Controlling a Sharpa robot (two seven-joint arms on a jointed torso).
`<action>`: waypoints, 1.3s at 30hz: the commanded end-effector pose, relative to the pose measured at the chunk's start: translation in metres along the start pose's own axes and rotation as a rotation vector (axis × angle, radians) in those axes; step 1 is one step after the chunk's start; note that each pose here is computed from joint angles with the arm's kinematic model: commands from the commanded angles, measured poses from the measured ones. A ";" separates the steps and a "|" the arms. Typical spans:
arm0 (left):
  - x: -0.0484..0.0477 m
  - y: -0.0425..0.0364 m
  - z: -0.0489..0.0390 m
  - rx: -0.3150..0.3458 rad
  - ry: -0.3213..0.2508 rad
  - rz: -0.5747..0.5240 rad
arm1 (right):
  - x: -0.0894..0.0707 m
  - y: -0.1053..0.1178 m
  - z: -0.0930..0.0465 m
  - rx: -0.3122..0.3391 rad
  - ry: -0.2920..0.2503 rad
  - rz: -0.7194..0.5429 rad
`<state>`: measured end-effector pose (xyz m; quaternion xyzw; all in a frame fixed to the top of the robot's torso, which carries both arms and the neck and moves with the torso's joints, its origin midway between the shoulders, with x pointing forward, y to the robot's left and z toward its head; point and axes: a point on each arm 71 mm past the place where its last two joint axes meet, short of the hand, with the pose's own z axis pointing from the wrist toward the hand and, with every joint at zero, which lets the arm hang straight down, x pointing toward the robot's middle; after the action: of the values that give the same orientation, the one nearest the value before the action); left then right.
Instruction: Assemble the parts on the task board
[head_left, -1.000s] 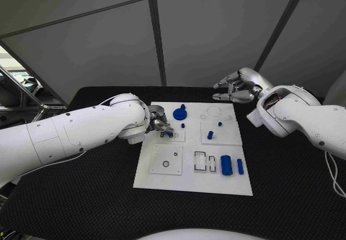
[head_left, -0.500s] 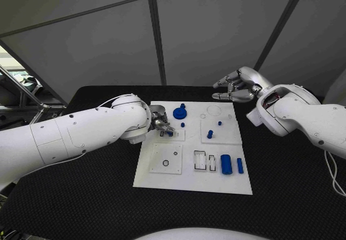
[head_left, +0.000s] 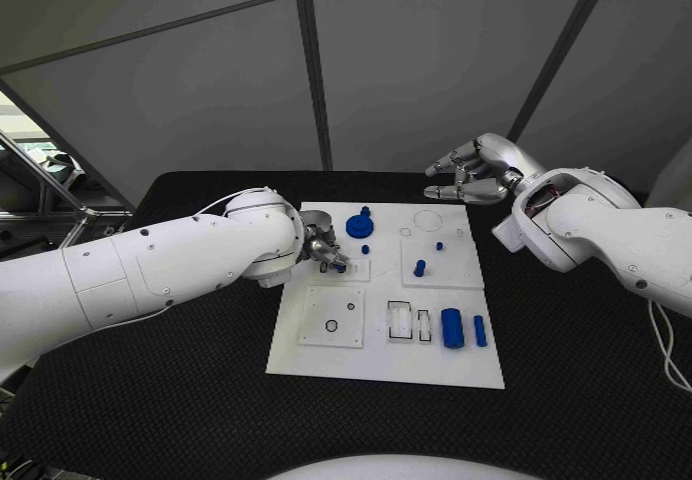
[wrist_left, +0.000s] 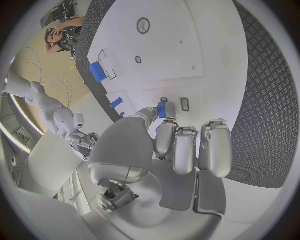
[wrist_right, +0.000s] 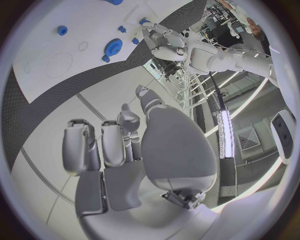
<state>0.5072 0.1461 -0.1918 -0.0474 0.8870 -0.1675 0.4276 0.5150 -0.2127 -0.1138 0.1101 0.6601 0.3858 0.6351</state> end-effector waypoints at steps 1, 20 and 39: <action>0.0046 0.0006 0.0005 -0.007 0.038 0.039 | 0.000 0.002 0.001 -0.008 0.005 -0.005; 0.0065 0.0001 0.0016 -0.013 0.053 0.050 | 0.000 0.000 0.002 -0.002 0.004 -0.008; 0.0046 -0.0017 0.0109 -0.028 0.061 0.040 | 0.001 0.001 0.002 -0.002 0.012 -0.008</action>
<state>0.5137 0.1403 -0.1969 -0.0338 0.8972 -0.1547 0.4124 0.5166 -0.2119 -0.1151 0.1092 0.6632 0.3831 0.6336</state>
